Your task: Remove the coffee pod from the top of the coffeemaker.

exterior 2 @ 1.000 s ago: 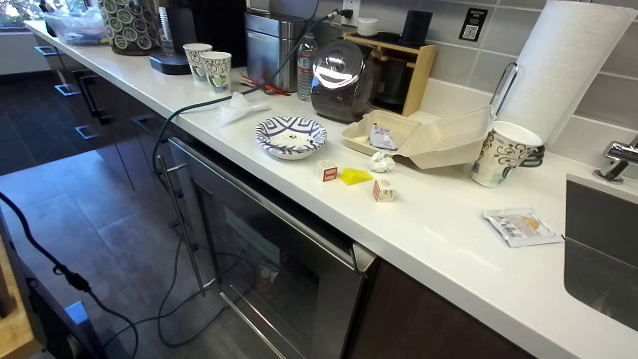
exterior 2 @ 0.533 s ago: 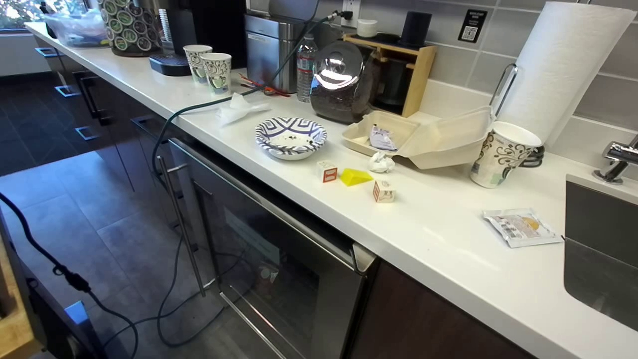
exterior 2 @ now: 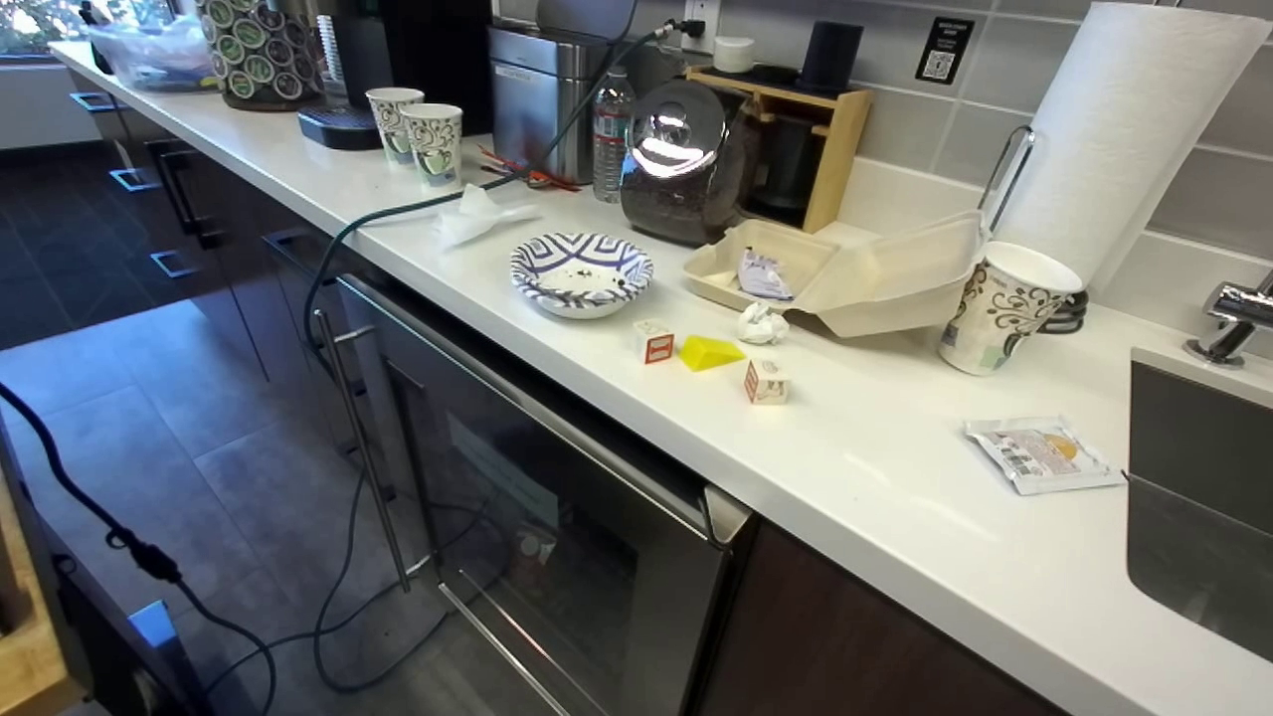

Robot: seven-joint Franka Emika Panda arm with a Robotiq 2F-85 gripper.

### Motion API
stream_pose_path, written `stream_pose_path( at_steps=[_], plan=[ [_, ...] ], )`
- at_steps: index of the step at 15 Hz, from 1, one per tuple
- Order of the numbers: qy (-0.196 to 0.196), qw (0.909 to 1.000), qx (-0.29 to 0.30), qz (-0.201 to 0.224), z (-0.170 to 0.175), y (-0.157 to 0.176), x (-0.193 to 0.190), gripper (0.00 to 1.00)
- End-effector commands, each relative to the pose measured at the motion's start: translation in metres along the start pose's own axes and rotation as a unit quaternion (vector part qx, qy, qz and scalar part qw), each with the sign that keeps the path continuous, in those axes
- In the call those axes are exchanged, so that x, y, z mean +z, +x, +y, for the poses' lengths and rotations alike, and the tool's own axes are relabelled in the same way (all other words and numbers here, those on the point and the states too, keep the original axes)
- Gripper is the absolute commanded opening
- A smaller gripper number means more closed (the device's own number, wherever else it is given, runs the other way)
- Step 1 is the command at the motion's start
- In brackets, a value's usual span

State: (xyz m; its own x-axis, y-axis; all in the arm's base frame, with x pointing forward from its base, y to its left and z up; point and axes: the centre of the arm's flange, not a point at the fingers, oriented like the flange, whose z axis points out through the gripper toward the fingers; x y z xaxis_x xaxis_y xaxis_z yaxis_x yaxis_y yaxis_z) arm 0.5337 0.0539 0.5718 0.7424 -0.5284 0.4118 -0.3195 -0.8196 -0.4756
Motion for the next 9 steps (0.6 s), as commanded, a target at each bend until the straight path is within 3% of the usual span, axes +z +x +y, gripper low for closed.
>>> stream_pose_path(
  at_steps=[1,4,6,9],
  plan=[
    [-0.038,0.9949,0.093,-0.01,0.078,0.06,0.031,0.0],
    [-0.084,0.9818,0.168,-0.025,0.156,0.093,0.05,0.0],
    [-0.12,0.9719,0.191,-0.067,0.2,0.099,0.06,0.0],
    [-0.119,0.9575,0.205,-0.164,0.24,0.099,0.068,0.0]
  ],
)
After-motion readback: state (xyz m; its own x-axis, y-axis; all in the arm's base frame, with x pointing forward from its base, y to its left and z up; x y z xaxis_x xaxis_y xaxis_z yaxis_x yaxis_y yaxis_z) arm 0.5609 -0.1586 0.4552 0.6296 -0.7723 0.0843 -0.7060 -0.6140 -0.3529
